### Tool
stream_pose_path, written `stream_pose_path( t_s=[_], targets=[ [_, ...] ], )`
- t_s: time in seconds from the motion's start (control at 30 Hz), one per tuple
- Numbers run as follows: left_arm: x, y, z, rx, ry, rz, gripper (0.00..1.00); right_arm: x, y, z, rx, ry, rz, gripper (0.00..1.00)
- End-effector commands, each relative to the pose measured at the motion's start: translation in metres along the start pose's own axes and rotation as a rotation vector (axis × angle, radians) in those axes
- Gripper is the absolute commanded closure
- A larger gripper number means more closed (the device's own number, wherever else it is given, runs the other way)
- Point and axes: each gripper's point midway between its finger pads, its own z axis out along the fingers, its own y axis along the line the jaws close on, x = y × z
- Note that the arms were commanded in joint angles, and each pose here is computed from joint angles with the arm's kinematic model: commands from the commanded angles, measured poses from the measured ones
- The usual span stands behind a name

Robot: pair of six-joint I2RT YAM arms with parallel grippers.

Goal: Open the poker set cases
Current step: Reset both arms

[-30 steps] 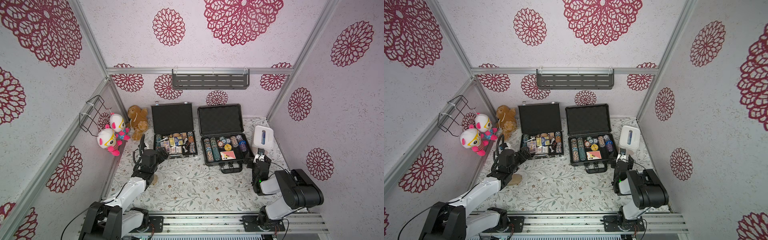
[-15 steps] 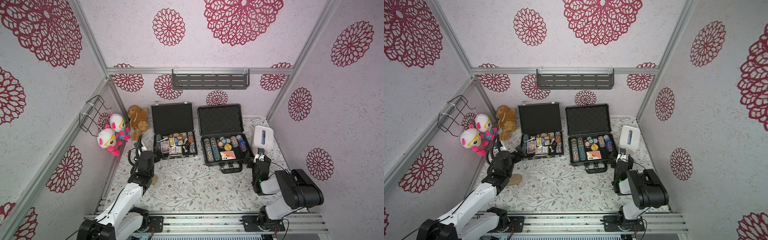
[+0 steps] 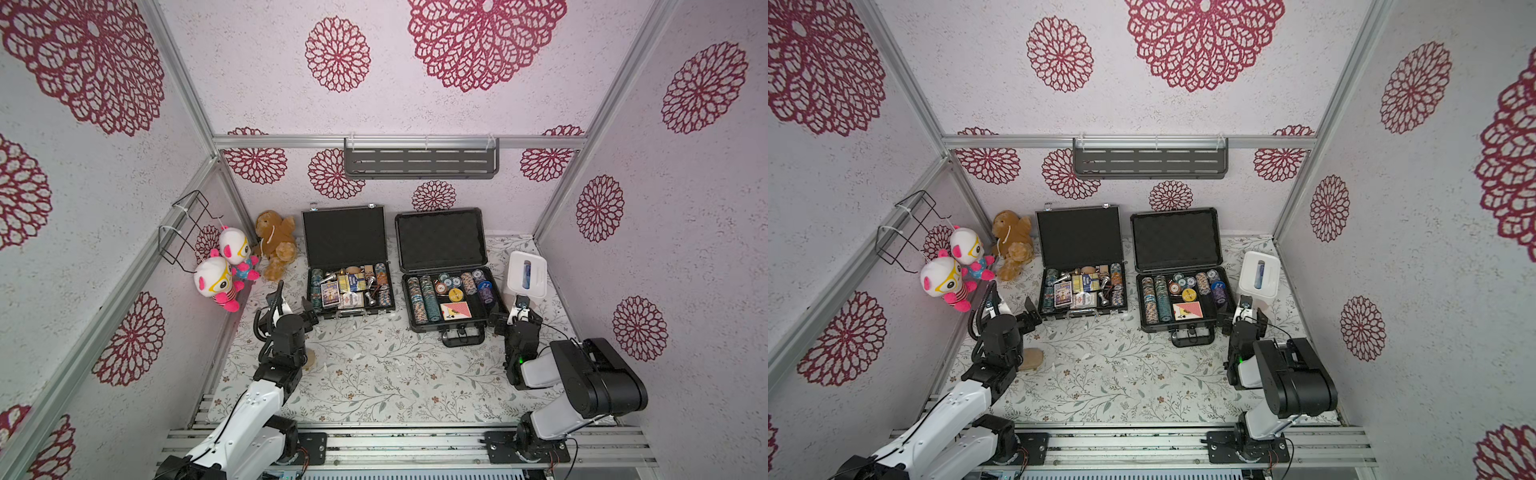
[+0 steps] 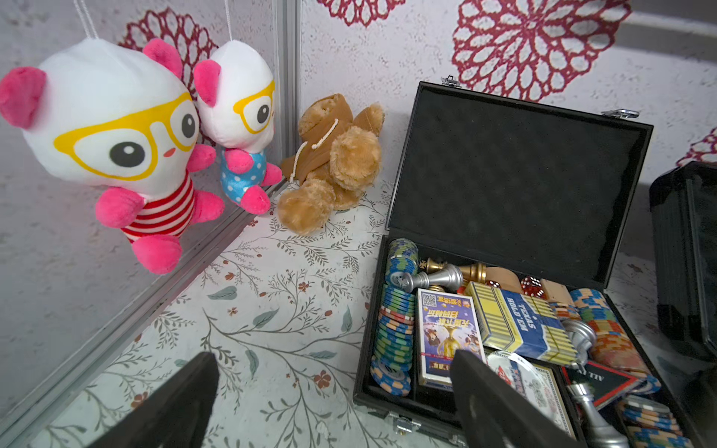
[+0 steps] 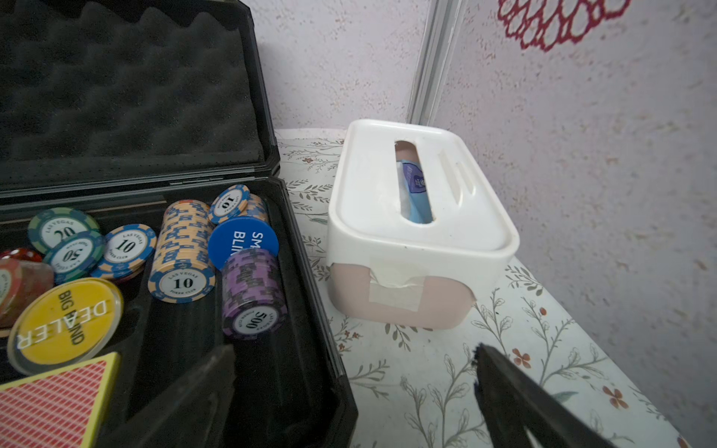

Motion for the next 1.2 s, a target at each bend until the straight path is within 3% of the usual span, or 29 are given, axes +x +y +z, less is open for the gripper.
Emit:
stream_pose_path(
  t_s=[0.0, 0.23, 0.4, 0.53, 0.63, 0.9, 1.07, 1.17],
  targets=[
    [-0.019, -0.008, 0.007, -0.001, -0.051, 0.047, 0.03, -0.018, 0.000, 0.003, 0.001, -0.052, 0.015, 0.01],
    [-0.024, -0.010, 0.015, -0.021, -0.095, 0.130, 0.03, -0.018, 0.000, 0.003, 0.001, -0.050, 0.015, 0.01],
    [0.001, -0.028, 0.016, 0.118, -0.153, 0.326, 0.03, -0.018, 0.000, 0.003, 0.002, -0.050, 0.016, 0.01],
    [0.017, -0.011, 0.029, 0.064, -0.159, 0.257, 0.03, -0.018, 0.000, 0.003, 0.000, -0.050, 0.016, 0.01],
    [0.008, -0.005, 0.032, 0.067, -0.239, 0.224, 0.03, -0.018, 0.000, 0.003, 0.001, -0.050, 0.016, 0.01],
    [0.031, 0.007, 0.063, 0.160, -0.211, 0.170, 0.03, -0.018, 0.000, 0.004, 0.000, -0.049, 0.016, 0.01],
    [0.035, -0.002, 0.082, 0.204, -0.080, 0.190, 0.03, -0.018, 0.000, 0.004, -0.002, -0.047, 0.018, 0.01],
    [0.038, 0.011, 0.107, 0.188, 0.034, 0.125, 0.03, -0.018, 0.000, 0.004, -0.001, -0.047, 0.019, 0.01]
  ],
)
